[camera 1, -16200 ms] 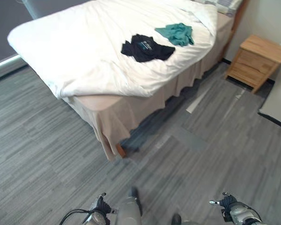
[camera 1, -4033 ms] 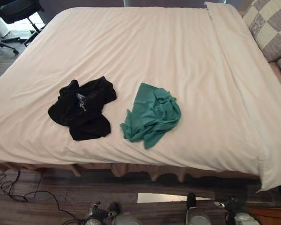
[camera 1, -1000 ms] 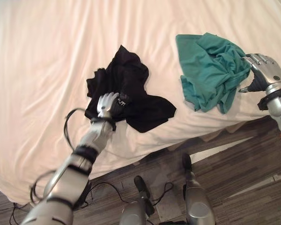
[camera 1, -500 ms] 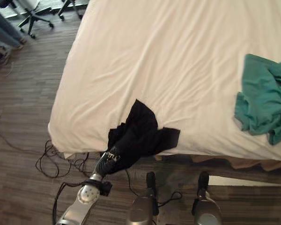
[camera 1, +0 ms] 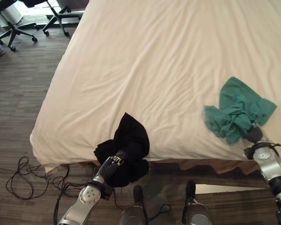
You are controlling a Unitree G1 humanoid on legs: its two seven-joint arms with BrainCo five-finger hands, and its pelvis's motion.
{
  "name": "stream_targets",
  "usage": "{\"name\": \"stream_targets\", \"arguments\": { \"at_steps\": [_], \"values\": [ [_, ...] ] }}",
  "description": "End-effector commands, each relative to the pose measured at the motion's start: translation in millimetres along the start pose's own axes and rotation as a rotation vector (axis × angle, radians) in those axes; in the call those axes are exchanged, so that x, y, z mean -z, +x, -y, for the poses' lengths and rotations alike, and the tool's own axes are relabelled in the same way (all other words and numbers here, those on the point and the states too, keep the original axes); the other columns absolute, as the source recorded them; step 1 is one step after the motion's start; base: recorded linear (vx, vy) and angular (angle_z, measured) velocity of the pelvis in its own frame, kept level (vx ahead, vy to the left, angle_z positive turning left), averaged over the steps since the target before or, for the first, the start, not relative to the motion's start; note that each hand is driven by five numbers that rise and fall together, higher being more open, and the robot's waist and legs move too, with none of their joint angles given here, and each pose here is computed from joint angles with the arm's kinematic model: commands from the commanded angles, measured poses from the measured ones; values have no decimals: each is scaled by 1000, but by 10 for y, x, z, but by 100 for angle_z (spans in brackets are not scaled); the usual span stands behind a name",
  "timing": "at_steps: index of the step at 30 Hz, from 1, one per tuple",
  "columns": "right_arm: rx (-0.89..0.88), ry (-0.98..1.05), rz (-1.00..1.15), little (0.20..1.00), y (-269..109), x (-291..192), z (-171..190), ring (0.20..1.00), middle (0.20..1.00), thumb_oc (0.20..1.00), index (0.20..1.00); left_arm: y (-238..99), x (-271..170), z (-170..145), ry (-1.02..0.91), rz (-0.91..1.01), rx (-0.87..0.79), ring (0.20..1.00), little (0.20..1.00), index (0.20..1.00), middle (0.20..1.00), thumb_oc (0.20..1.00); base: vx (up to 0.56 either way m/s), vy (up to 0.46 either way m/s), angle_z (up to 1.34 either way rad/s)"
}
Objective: Tidy up the quilt and then pick up the clothes from the bed and put them into the laundry hamper.
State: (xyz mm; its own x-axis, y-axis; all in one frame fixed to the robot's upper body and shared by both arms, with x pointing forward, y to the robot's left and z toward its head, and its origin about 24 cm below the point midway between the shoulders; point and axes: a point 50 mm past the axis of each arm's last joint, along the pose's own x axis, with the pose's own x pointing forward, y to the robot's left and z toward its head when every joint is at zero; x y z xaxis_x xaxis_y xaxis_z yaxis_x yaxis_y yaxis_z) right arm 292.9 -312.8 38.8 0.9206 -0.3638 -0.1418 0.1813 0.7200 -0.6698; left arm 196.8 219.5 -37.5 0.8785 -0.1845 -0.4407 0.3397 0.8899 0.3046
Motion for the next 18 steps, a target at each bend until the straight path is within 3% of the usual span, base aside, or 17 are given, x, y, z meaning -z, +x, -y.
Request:
{"name": "stream_targets", "arguments": {
  "at_steps": [1, 6, 7, 11, 14, 18],
  "values": [
    [9, 333, 84, 200, -66, -116, -1, 200, 200, 200, 200, 53, -51, -18, 12, 24, -12, 200, 200, 200, 200, 200, 12, 66, -10],
    [-127, 543, -71, 200, -586, 392, -482, 200, 200, 200, 200, -5, 125, 1, -65, -44, -73, 200, 200, 200, 200, 200, 10, 78, -12],
    [-176, 610, -181, 200, -854, 633, -703, 200, 200, 200, 200, -38, 199, 9, -109, -69, -107, 200, 200, 200, 200, 200, -27, 88, -31],
    [-252, 731, -406, 200, -1331, 1014, -1082, 200, 200, 200, 200, -64, 276, -36, -172, -98, -182, 200, 200, 200, 200, 200, -49, 19, -9],
    [-376, 667, -504, 200, -1576, 1169, -1276, 200, 200, 200, 200, -83, 283, -84, -197, -90, -222, 200, 200, 200, 200, 200, -20, -48, 0],
    [-444, 577, -516, 200, -1577, 1206, -1320, 200, 200, 200, 200, -94, 334, -41, -219, -104, -228, 200, 200, 200, 200, 200, 12, -138, -3]
  ]
}}
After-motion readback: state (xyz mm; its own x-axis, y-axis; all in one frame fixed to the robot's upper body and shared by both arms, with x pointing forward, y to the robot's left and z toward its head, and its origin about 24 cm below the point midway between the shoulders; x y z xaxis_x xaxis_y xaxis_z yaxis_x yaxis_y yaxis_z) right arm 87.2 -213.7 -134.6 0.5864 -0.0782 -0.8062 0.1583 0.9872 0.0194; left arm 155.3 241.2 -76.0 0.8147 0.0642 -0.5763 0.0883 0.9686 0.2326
